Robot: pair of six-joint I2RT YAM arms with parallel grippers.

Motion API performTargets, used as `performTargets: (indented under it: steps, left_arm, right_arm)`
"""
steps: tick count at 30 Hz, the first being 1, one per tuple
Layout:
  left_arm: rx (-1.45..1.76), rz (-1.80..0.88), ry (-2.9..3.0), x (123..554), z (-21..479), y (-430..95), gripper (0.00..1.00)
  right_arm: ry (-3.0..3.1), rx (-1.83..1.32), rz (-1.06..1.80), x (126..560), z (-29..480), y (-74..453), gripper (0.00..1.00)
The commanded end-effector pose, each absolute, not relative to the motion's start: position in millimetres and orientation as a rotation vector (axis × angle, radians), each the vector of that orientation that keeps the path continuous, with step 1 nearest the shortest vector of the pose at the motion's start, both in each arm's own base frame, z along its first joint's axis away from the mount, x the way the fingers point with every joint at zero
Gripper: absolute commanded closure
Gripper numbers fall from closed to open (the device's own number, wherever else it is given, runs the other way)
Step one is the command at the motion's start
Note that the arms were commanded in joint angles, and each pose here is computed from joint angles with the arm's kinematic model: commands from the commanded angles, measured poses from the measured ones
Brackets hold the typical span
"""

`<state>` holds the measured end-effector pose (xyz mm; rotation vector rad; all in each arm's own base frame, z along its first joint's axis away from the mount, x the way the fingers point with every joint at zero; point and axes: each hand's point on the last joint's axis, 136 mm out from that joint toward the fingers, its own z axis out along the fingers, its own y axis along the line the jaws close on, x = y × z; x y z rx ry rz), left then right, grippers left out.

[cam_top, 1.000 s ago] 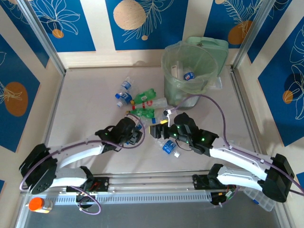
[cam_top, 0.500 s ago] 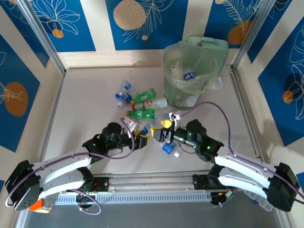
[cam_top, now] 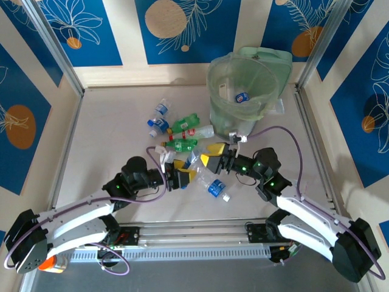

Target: Put the plastic bottles in the bin

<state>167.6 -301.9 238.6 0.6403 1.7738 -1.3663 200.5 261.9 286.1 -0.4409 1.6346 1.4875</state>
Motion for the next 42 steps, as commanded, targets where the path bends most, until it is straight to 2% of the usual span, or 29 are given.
performTargets:
  steps: [1, 4, 9, 14, 16, 21, 23, 29, 33, 42]
  left_arm:
    - [0.642, -1.498, 1.607, 164, 290, -308, 0.58]
    - [0.640, -1.554, 1.575, 165, 300, -311, 0.57]
    - [0.630, -1.622, 1.551, 166, 307, -313, 0.57]
    - [0.631, -1.649, 1.558, 167, 305, -314, 0.52]
    - [0.630, -1.648, 1.564, 168, 304, -314, 0.44]
    - [0.607, -1.551, 1.607, 172, 302, -305, 0.14]
    - [0.594, -1.473, 1.620, 174, 303, -296, 0.09]
    - [0.411, -1.098, 1.678, 196, 302, -241, 0.07]
    - [0.284, -0.907, 1.738, 213, 283, -212, 0.07]
    - [0.213, -0.772, 1.825, 228, 250, -200, 0.09]
  right_arm:
    - [1.518, -0.595, 1.654, 175, 317, 274, 0.10]
    - [1.498, -0.627, 1.700, 171, 321, 281, 0.16]
    - [1.470, -0.638, 1.752, 168, 328, 288, 0.35]
    - [1.465, -0.644, 1.731, 163, 330, 295, 0.39]
    - [1.466, -0.651, 1.719, 162, 330, 297, 0.44]
    - [1.471, -0.638, 1.625, 164, 338, 295, 0.50]
    - [1.471, -0.630, 1.569, 166, 341, 291, 0.52]
    - [1.514, -0.587, 1.385, 183, 347, 280, 0.54]
    - [1.566, -0.528, 1.245, 204, 353, 271, 0.55]
    - [1.672, -0.347, 0.910, 273, 386, 232, 0.57]
